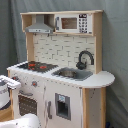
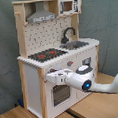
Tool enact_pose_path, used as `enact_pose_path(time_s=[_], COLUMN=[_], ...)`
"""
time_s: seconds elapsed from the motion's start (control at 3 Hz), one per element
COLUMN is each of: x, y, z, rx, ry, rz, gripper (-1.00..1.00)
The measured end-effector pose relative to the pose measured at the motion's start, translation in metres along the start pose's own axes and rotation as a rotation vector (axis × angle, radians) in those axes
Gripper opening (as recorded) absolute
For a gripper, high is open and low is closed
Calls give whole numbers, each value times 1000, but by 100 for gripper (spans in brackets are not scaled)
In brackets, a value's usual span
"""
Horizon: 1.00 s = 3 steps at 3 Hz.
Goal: Play with the kitchen
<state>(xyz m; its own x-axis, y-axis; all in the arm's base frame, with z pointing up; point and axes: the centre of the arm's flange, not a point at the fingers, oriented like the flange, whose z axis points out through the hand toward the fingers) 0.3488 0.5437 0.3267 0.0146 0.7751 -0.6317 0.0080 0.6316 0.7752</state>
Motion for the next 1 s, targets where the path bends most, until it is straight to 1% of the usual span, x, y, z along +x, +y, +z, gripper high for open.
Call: enact_pose_path(time_s=[0.33,0.67,1.0], x=[0,0,1], y=[0,0,0], z=[0,0,0], rx=[1,0,-1], ry=[-1,1,3], rz=[-100,-170,-171], gripper=[-100,-100,100])
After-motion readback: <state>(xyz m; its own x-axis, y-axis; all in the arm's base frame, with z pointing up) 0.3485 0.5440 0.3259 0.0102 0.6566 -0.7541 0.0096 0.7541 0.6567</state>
